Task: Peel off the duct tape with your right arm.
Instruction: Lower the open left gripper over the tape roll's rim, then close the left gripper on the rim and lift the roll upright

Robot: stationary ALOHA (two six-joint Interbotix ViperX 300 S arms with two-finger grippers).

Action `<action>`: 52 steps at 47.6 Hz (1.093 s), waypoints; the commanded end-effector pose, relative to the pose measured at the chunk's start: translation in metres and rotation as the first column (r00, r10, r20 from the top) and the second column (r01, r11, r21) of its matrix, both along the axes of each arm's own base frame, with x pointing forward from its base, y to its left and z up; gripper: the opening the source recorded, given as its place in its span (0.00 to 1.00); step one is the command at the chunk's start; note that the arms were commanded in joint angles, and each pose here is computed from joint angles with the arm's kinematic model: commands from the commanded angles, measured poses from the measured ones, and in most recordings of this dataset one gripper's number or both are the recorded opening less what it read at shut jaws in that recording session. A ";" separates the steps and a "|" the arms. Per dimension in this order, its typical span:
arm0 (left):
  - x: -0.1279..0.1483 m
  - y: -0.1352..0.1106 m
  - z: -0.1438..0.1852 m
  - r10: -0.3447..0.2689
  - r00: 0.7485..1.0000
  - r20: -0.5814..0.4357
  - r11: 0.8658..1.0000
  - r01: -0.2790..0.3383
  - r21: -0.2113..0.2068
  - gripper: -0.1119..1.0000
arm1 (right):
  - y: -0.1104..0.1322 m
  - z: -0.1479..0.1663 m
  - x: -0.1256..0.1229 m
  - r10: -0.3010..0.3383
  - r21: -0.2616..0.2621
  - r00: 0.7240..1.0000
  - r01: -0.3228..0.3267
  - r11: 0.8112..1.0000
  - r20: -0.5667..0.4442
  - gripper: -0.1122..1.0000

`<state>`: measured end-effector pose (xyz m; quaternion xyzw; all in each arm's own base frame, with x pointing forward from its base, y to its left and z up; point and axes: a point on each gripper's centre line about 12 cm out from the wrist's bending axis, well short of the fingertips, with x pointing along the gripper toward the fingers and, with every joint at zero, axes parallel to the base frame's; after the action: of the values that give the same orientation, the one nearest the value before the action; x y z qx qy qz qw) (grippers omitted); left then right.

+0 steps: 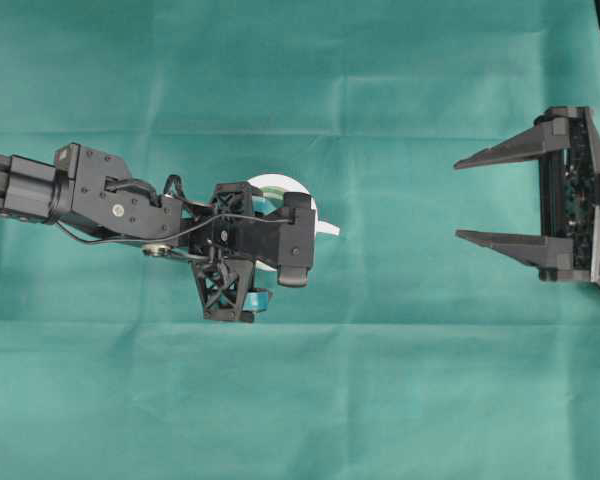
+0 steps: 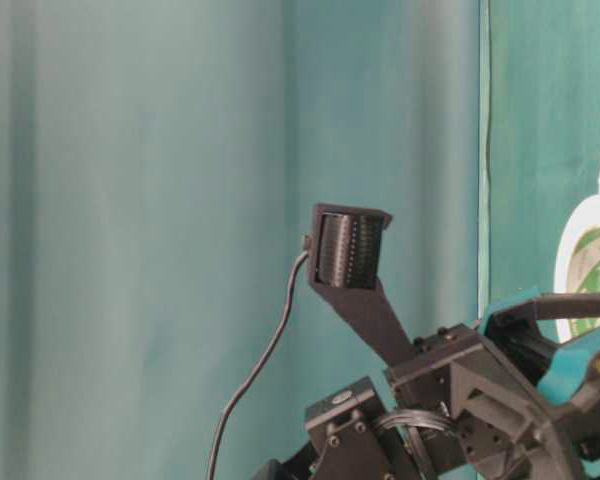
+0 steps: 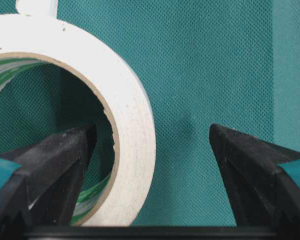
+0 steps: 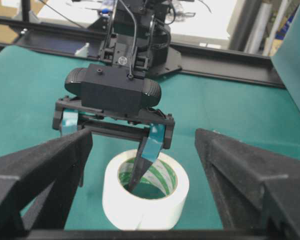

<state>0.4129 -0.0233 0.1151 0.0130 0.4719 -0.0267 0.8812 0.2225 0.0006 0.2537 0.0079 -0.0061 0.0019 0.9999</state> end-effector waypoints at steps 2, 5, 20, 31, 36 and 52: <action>0.004 0.001 0.010 0.001 1.000 0.028 1.000 -0.001 0.001 0.99 | 0.000 0.004 0.001 0.001 -0.003 1.000 -0.001 1.000 0.021 0.79; 0.002 0.001 0.009 0.001 1.000 0.019 1.000 -0.001 0.001 0.99 | 0.000 0.003 0.001 -0.001 -0.001 1.000 0.002 1.000 0.020 0.79; -0.011 0.004 0.015 -0.025 0.999 -0.027 0.999 0.026 0.024 0.98 | 0.000 0.003 0.000 0.000 -0.001 1.000 0.000 1.000 0.026 0.79; -0.023 0.012 0.016 -0.054 0.995 -0.078 0.997 0.059 0.052 0.98 | 0.000 0.002 0.001 0.000 -0.001 1.000 0.000 1.000 0.020 0.79; -0.026 0.016 0.016 -0.071 0.992 -0.103 0.995 0.078 0.065 0.96 | 0.000 0.001 0.002 0.001 -0.001 1.000 -0.001 1.000 0.017 0.79; -0.028 0.016 0.018 -0.092 0.987 -0.133 0.992 0.102 0.074 0.46 | 0.000 0.002 0.003 0.000 -0.001 1.000 0.000 1.000 0.031 0.79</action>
<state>0.3839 -0.0076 0.1189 0.0700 0.5364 -0.0521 0.8394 0.2233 0.0006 0.2490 0.0080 -0.0092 0.0020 0.9999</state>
